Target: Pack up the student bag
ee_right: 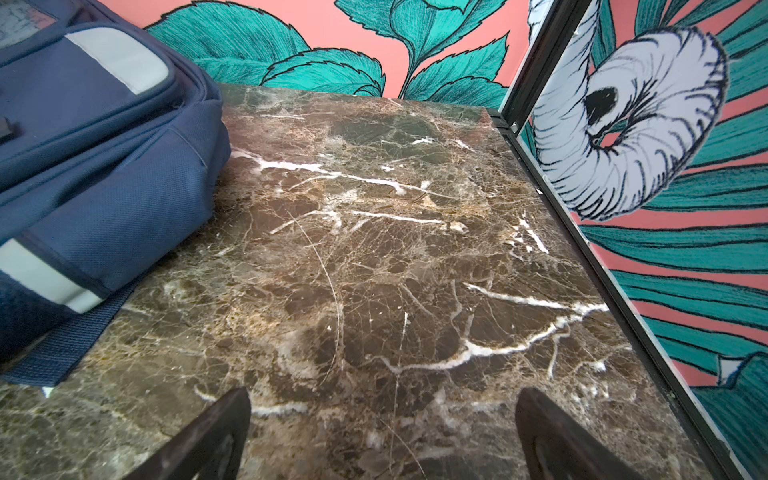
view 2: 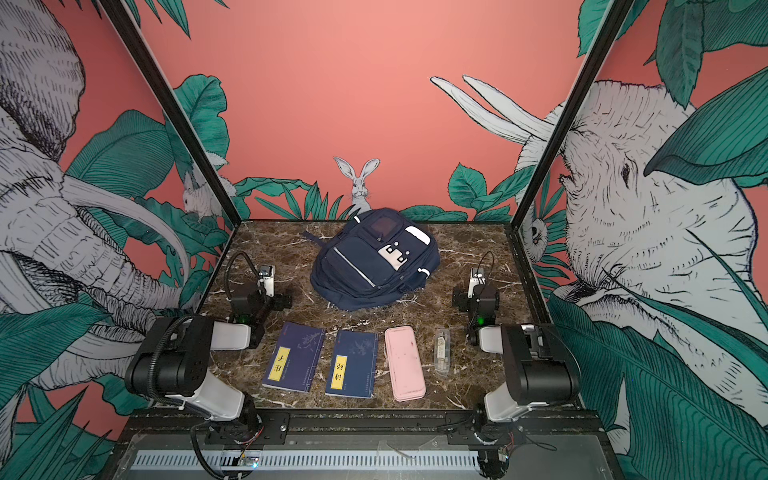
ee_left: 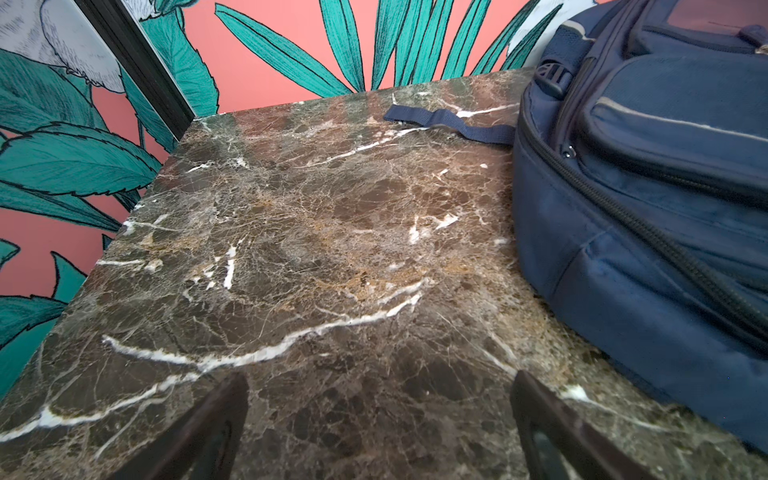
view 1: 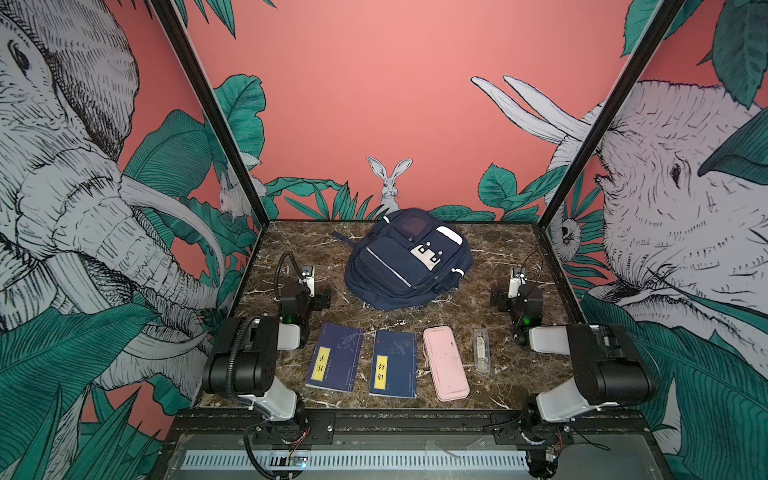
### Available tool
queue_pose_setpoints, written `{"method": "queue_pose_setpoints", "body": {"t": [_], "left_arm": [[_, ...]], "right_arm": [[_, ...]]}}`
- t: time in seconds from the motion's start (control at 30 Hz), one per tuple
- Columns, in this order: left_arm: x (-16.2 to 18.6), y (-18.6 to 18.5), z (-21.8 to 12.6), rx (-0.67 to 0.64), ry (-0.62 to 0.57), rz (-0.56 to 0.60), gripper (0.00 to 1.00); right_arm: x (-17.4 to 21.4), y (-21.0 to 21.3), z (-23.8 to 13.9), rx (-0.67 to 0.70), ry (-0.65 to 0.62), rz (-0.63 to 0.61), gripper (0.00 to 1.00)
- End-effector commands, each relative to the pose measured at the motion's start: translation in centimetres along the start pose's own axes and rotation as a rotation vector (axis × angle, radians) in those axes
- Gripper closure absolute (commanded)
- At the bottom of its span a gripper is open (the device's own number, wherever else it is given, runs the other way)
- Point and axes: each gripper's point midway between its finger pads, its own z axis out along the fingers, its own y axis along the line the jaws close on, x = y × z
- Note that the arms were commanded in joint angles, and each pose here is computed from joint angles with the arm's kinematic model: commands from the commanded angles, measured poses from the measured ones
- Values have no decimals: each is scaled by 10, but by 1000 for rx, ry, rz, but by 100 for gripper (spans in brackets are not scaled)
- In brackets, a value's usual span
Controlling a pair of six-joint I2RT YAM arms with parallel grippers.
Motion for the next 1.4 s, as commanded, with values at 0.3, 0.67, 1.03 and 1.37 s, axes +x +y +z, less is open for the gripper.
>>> {"method": "queue_pose_setpoints", "body": {"t": [0.3,0.67,1.03,1.37], "left_arm": [[-14,3,-3,-20,-41,-7,1],[-61,16,-57,-357,-125,77,1],[-116,-10,-82,-237,-25,-281,1],[-110,-115,-72,75,253,-517,7]], "right_arm": [[-11,-1,0,6,-34,3,2],[-17,-15,-4,90,-45,39,2],[-55,-74,-43,571,116,237,2],[-54,19,-36,74,347,301,2]]}}
